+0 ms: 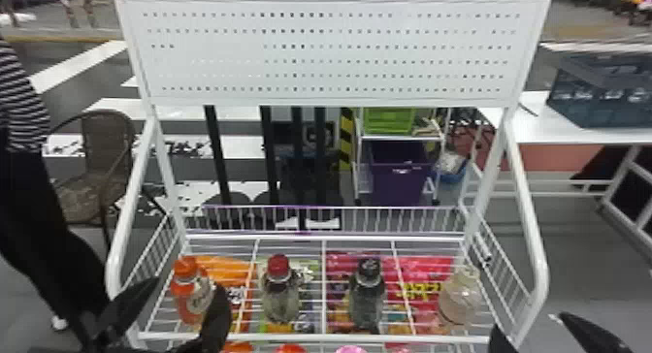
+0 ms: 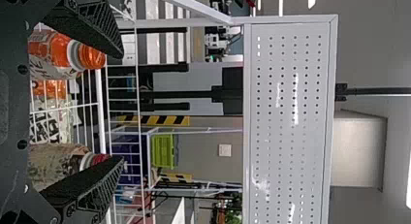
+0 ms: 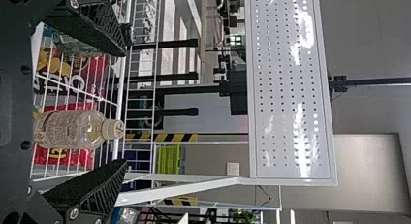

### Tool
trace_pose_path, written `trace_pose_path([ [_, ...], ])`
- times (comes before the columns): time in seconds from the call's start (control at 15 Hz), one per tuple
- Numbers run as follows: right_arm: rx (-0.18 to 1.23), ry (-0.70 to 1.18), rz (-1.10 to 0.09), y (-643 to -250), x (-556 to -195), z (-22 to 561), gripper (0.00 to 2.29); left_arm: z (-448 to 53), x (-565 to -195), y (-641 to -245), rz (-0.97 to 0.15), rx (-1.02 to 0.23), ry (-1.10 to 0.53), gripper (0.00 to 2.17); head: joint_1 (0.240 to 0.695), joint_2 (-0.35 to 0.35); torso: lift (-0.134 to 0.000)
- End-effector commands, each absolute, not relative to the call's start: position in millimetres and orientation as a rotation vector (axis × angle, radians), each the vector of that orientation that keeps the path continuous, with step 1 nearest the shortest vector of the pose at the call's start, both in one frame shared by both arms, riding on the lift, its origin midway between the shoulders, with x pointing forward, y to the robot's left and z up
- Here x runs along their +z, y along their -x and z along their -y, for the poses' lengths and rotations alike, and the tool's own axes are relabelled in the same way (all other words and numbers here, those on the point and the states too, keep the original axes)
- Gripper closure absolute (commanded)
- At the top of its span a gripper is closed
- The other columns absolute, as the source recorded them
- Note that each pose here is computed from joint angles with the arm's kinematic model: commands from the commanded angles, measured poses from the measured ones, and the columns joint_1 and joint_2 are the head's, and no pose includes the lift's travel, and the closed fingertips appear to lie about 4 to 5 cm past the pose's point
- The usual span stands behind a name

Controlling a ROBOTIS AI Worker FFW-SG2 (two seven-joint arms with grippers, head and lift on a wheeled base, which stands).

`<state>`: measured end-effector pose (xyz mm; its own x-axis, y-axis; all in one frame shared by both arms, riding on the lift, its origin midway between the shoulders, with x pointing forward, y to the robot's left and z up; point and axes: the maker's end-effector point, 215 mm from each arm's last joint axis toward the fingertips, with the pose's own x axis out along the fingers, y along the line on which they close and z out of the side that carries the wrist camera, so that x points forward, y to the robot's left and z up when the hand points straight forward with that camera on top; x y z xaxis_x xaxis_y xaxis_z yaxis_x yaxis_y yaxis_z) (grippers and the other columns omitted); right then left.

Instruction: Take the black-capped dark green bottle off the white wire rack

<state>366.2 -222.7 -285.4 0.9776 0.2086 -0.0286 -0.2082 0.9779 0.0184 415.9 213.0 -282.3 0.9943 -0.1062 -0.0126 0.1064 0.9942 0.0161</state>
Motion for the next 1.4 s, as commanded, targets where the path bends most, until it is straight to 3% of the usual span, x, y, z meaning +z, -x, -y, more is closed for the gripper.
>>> trace_pose_path([
  [0.0, 0.210, -0.016, -0.029, -366, -284, 222, 0.12, -213, -283, -415, -0.014, -0.107, -0.016, 0.15, 0.499, 0.000, 0.000],
  [0.73, 0.214, -0.019, -0.047, -366, -295, 219, 0.12, -212, -283, -414, -0.013, -0.108, -0.015, 0.15, 0.499, 0.000, 0.000],
  [1.13, 0.256, -0.030, -0.068, -385, -377, 182, 0.13, -212, -283, -415, -0.014, -0.108, -0.013, 0.15, 0.499, 0.000, 0.000],
  [1.33, 0.297, -0.014, -0.064, -413, -409, 158, 0.13, -211, -282, -415, -0.016, -0.109, -0.016, 0.15, 0.499, 0.000, 0.000],
])
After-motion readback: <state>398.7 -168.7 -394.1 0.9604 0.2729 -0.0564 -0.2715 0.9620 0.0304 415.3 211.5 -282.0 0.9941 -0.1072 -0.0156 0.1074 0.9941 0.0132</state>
